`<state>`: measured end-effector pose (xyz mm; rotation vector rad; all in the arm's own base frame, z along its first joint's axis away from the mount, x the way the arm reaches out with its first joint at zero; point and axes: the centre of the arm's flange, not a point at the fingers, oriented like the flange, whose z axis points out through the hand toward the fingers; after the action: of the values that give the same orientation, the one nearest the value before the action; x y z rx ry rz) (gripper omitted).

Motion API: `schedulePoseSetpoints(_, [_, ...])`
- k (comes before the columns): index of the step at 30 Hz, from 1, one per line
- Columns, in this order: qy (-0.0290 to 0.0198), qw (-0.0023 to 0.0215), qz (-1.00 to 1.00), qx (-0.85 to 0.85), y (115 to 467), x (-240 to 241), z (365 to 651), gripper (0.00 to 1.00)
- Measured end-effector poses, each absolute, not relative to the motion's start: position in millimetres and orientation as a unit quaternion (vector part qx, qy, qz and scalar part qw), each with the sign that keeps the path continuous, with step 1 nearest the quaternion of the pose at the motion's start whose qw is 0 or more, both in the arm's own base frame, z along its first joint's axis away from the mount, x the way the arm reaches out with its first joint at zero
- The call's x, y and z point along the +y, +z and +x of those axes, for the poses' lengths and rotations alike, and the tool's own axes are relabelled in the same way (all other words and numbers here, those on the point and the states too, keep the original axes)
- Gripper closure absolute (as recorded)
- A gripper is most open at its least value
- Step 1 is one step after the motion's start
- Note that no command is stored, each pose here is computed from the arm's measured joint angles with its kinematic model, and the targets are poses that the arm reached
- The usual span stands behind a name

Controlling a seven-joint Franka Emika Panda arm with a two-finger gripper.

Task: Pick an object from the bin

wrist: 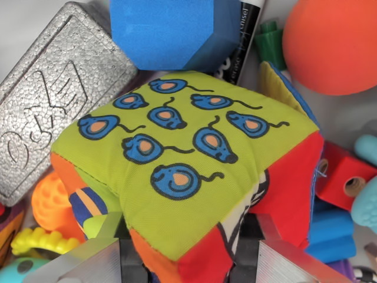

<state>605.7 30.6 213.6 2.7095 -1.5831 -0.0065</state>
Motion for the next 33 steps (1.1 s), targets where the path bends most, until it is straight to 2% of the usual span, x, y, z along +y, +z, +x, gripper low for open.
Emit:
schedulePoseSetpoints(15, [-0.0008, 0.0010, 0.863, -0.504, 221.9, 30.6, 606.2, 1.00])
schedulePoseSetpoints(33, [-0.0002, 0.0008, 0.863, -0.504, 273.4, 30.6, 605.8, 1.00])
